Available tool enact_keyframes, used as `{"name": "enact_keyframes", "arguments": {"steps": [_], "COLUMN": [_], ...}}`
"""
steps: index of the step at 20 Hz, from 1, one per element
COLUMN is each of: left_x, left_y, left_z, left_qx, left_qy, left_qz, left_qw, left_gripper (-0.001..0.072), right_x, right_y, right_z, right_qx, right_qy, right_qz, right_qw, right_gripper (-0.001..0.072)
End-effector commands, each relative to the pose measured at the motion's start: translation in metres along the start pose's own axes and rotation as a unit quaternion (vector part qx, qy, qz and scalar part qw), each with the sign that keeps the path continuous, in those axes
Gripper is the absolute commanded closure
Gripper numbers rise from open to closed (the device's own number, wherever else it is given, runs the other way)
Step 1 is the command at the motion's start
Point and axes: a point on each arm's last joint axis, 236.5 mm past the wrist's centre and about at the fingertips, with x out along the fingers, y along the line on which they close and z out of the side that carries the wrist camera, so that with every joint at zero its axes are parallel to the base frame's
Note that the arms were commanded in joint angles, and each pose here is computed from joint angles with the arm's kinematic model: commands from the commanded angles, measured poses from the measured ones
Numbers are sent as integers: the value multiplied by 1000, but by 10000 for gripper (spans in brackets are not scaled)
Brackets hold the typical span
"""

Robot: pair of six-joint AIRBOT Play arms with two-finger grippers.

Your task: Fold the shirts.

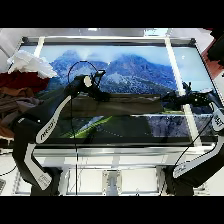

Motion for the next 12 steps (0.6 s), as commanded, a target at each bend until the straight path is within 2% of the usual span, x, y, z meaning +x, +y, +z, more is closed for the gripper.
{"name": "enact_keyframes", "arguments": {"steps": [1, 4, 5, 6, 7, 8, 9, 12], "left_x": [6, 6, 6, 8, 10, 14, 18, 26], "left_y": [-3, 0, 1, 2, 3, 4, 6, 14], "left_z": [2, 8, 10, 11, 10, 7, 2, -20], "left_qx": [-2, 1, -1, -2, -6, -11, -19, -20], "left_qy": [-4, -17, -22, -24, -23, -17, -7, 38], "left_qz": [-2, 4, 5, 6, 6, 7, 8, 20], "left_qw": [1000, 1000, 1000, 1000, 1000, 1000, 1000, 999], "left_gripper": [446, 484, 523, 609, 681, 697, 698, 697], "right_x": [26, 35, 35, 36, 38, 38, 36, 13], "right_y": [7, 33, 41, 50, 57, 66, 79, 133], "right_z": [-1, 3, 5, 5, 4, 1, -3, -5], "right_qx": [-11, -17, -13, -10, -10, -18, -33, -48], "right_qy": [10, 1, -3, -4, -2, 4, 9, 4], "right_qz": [5, 40, 55, 70, 81, 97, 123, 226], "right_qw": [1000, 999, 998, 997, 997, 995, 992, 973], "right_gripper": [160, 167, 169, 180, 324, 546, 672, 680]}}
